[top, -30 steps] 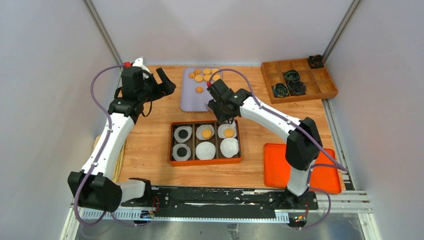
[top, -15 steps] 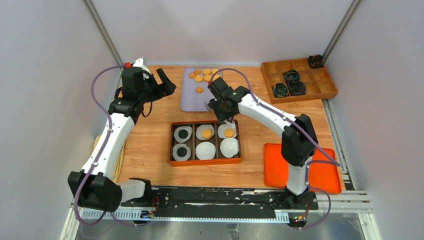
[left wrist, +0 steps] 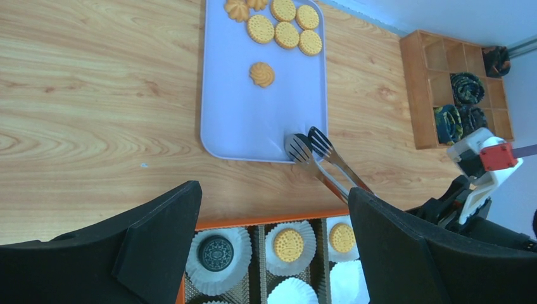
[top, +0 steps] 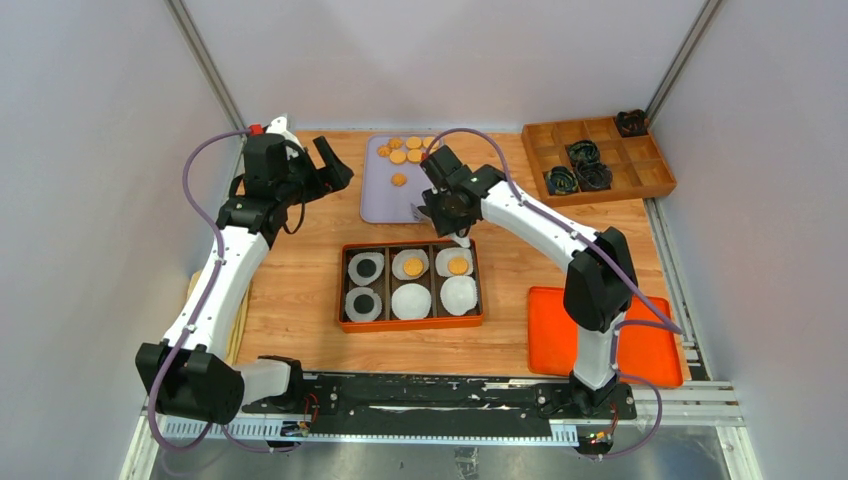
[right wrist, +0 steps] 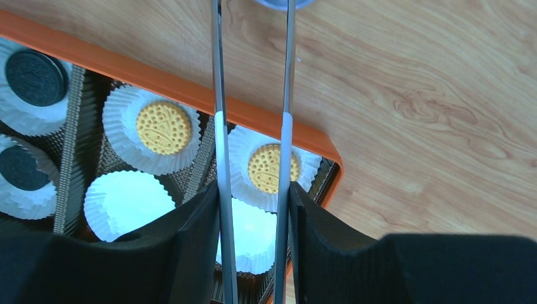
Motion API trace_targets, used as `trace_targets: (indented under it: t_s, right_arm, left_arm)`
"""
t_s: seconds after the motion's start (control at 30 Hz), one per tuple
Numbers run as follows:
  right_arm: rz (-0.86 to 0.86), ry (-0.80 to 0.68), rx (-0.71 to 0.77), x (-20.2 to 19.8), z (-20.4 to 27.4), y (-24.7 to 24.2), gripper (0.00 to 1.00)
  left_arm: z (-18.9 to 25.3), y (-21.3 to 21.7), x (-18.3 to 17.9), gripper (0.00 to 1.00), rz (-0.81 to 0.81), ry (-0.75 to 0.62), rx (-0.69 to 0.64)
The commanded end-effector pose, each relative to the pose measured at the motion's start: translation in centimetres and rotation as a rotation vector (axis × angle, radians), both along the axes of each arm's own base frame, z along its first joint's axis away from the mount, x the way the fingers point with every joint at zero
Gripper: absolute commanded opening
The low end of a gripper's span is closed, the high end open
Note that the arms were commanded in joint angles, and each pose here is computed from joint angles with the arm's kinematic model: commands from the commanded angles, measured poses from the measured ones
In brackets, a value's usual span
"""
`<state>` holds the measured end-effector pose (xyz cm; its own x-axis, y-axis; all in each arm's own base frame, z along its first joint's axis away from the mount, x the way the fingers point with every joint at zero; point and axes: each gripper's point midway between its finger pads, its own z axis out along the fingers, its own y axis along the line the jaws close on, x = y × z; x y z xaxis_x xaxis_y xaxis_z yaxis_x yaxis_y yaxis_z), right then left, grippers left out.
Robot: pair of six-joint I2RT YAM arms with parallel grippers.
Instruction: Pack the cookies
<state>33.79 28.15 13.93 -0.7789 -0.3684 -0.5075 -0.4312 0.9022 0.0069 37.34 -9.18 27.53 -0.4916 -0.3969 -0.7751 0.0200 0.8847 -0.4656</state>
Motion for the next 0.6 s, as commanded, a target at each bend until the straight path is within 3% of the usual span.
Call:
trace_targets:
  t_s: [0.0,0.27,0.57]
  right_arm:
    - [-0.002,-0.063,0.039,0.9,3.4,0.0,0.01]
    - [0.031,-0.117,0.122,-1.3,8.0,-0.4,0.0]
    - [0.229,-0.169,0.084,-10.1,9.2,-0.7,0.01]
  left_arm:
    - [0.3,-0.3,-0.2,0.94,-0.009,-0.014,-0.011]
    - [0.4,-0.1,-0.1,0.94,-0.001,-0.017,-0.005]
    - [0.3,-0.2,0.0,0.94,0.0,-0.009,-0.015]
